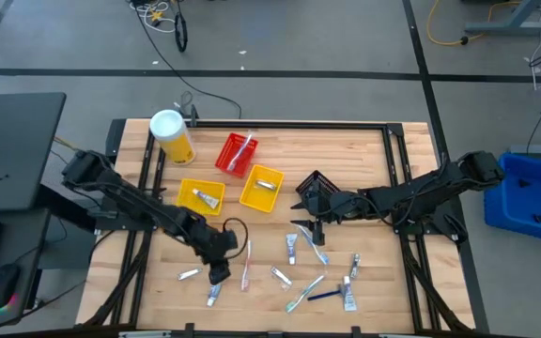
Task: Pick & Place Travel size toiletries
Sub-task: Put the white toothpaste into the left yellow bin
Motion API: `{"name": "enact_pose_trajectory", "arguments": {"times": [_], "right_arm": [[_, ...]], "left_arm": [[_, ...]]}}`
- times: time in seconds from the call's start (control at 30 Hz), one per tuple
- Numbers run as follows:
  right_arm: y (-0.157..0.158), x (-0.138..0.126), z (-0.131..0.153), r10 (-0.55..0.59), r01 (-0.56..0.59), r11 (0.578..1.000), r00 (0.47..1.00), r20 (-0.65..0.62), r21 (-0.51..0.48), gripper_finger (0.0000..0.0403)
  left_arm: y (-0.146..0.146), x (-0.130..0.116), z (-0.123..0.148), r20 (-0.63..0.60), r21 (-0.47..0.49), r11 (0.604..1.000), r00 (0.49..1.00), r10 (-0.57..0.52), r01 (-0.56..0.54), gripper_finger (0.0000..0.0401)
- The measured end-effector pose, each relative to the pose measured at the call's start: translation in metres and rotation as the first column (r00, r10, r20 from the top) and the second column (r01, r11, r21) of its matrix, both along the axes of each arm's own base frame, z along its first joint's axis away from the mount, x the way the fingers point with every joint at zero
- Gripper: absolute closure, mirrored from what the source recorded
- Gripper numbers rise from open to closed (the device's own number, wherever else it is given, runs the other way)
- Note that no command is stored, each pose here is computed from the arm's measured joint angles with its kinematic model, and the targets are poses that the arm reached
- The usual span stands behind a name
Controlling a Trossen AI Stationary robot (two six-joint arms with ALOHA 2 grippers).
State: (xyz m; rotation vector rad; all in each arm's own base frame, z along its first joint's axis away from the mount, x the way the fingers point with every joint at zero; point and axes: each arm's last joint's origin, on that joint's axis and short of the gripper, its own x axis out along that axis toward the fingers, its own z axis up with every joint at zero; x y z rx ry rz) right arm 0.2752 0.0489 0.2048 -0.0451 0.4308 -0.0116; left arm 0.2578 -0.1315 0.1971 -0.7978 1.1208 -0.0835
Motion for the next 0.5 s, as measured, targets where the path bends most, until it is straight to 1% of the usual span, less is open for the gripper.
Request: {"name": "enact_pose_trajectory", "arguments": {"times": [0.1,0.2,0.27,0.33,0.5], "right_arm": [[0.0,0.0,0.0,0.007,-0.007,1.0,1.0,-0.001,-0.015,0.0193],[0.0,0.0,0.0,0.008,-0.008,1.0,1.0,-0.001,-0.015,0.0189],[0.0,0.0,0.0,0.008,-0.008,1.0,1.0,-0.001,-0.015,0.0187],[0.0,0.0,0.0,0.008,-0.008,1.0,1.0,-0.001,-0.015,0.0185],[0.0,0.0,0.0,0.014,-0.014,1.0,1.0,-0.002,-0.013,0.0189]], "left_arm": [[-0.012,-0.003,-0.011,-0.118,-0.071,0.996,0.992,0.042,-0.051,0.0247],[-0.023,-0.006,-0.019,-0.237,-0.13,0.983,0.967,0.097,-0.131,0.0244],[-0.028,-0.008,-0.026,-0.301,-0.129,0.975,0.944,0.136,-0.181,0.0244],[-0.034,-0.009,-0.031,-0.332,-0.13,0.967,0.929,0.165,-0.218,0.0246],[-0.043,-0.013,-0.047,-0.393,-0.08,0.966,0.899,0.196,-0.246,0.0248]]}}
